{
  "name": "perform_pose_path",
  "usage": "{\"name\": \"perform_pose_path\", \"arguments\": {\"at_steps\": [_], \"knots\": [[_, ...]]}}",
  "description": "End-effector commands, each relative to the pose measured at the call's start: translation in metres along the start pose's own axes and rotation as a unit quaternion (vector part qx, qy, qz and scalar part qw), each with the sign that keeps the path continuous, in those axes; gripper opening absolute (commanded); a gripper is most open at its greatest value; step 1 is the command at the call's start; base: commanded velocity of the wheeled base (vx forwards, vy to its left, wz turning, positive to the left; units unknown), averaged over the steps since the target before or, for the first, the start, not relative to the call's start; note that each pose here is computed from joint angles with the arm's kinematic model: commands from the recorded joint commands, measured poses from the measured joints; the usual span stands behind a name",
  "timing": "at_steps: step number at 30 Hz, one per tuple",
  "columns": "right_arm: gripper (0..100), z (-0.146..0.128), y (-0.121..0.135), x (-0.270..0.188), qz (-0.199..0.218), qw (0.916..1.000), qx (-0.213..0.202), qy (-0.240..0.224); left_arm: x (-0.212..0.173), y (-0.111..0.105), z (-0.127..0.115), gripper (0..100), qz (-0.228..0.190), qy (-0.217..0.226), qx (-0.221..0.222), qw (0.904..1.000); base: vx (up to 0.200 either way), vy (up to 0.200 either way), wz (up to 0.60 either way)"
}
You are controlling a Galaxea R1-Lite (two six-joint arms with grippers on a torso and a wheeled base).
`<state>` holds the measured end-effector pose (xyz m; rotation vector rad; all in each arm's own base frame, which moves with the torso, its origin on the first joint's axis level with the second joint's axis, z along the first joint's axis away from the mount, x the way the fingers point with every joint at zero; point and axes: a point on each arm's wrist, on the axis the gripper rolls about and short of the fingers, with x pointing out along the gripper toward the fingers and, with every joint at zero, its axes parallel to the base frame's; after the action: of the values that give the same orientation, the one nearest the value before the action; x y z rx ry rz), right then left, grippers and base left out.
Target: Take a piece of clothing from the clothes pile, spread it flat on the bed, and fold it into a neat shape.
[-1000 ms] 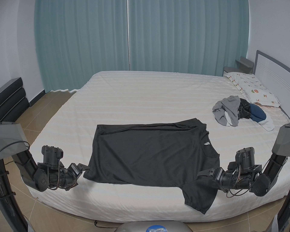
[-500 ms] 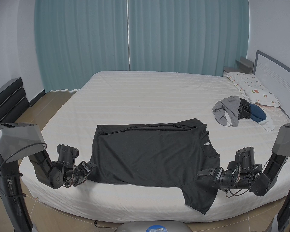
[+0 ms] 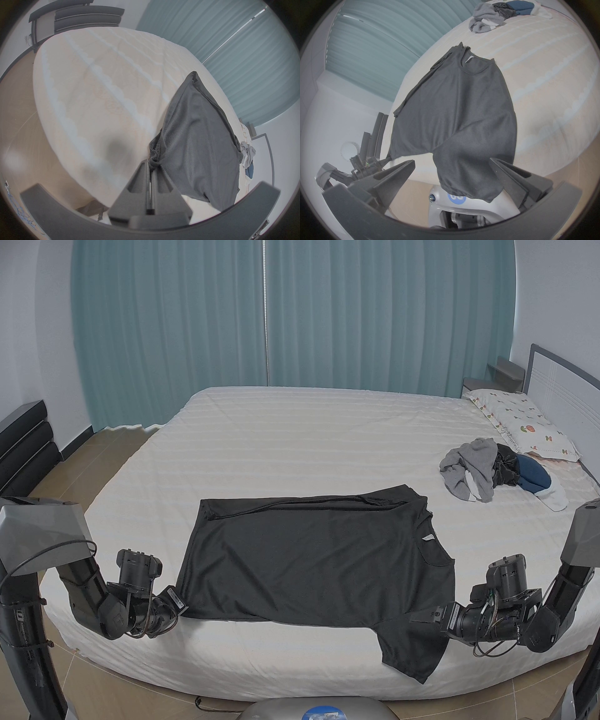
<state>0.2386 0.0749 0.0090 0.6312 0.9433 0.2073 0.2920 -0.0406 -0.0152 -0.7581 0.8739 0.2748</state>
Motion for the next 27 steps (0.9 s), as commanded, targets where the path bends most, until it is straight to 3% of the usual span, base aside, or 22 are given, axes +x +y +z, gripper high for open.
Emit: {"name": "perform_pose_path", "arguments": {"at_steps": [1, 8, 27], "knots": [[100, -0.009, -0.013, 0.006, -0.027, 0.9993, -0.009, 0.023, -0.021, 0.007, 0.003, 0, -0.001, -0.009, -0.007, 0.9999, 0.0, 0.0, 0.0], [100, -0.015, -0.022, 0.014, -0.052, 0.9977, -0.019, 0.038, -0.023, 0.018, 0.007, 0, 0.012, -0.009, 0.001, 0.9999, 0.0, 0.0, 0.0], [100, -0.012, -0.025, 0.013, -0.057, 0.9977, -0.021, 0.031, -0.022, 0.018, 0.006, 0, 0.01, -0.006, 0.001, 0.9999, 0.0, 0.0, 0.0]]}}
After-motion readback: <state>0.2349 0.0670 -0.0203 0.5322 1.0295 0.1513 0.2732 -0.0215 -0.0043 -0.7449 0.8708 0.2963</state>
